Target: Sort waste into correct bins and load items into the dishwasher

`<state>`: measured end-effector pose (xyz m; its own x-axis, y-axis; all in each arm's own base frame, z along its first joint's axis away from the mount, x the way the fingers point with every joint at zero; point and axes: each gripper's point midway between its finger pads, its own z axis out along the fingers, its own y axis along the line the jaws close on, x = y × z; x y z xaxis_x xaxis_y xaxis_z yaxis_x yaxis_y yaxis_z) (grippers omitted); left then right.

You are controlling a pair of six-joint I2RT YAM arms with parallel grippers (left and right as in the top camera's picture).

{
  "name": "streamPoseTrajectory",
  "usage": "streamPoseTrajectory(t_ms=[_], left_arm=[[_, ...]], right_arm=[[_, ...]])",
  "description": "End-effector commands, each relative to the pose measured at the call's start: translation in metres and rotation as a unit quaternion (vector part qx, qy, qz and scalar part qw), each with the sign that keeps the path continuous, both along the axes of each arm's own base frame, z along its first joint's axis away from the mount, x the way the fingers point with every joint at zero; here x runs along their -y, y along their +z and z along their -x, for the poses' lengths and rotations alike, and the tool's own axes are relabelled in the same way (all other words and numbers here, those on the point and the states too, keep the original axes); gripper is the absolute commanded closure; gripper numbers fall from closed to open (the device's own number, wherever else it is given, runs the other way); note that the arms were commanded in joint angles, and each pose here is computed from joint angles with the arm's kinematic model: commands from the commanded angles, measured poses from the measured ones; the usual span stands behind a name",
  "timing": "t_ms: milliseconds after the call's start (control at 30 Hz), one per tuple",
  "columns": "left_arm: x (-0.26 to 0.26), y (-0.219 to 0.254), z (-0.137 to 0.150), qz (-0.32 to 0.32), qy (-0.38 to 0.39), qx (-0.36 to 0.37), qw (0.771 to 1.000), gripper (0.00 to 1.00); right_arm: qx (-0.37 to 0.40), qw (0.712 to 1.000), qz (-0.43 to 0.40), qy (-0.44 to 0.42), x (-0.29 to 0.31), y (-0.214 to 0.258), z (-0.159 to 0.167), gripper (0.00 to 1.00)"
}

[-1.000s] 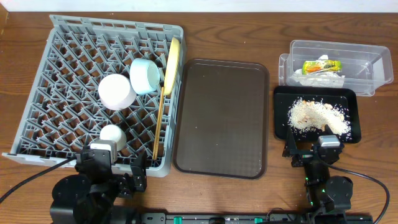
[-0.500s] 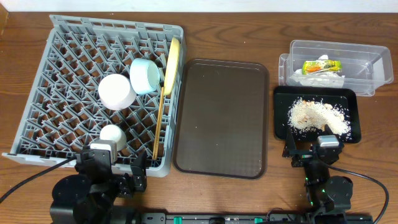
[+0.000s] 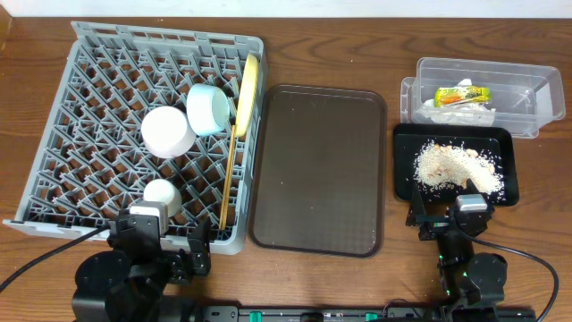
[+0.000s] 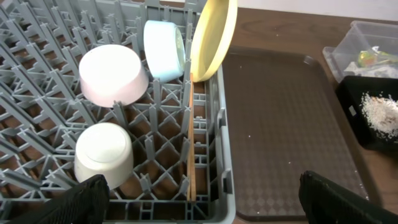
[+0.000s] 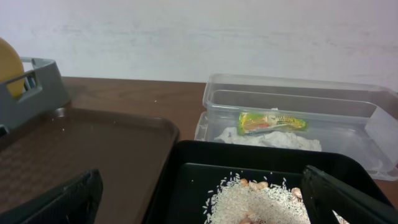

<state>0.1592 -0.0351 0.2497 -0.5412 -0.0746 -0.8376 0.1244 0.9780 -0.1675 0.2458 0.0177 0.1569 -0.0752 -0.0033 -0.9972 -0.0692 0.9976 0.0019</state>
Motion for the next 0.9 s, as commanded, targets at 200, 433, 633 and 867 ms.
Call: streamPoseTrajectory(t_ms=[200, 433, 633, 867], left_arm=[[-0.016, -0.050, -0.021, -0.029, 0.041, 0.024, 0.998, 0.03], [-0.021, -0.080, -0.058, -0.015, 0.062, 0.117, 0.991, 0.03], [-0.021, -0.082, -0.078, -0.007, 0.065, 0.205, 0.977, 0.03], [-0.024, -0.080, -0.087, -0.014, 0.070, 0.261, 0.963, 0.03]], right_arm=[[0.000, 1.000, 0.007, 0.000, 0.001, 0.000, 0.000, 0.01], [0.000, 1.000, 0.007, 0.001, 0.001, -0.001, 0.000, 0.01], [0.000, 1.000, 0.007, 0.000, 0.001, -0.001, 0.000, 0.01], [0.000, 1.000, 0.007, 0.000, 0.001, -0.001, 0.000, 0.01]])
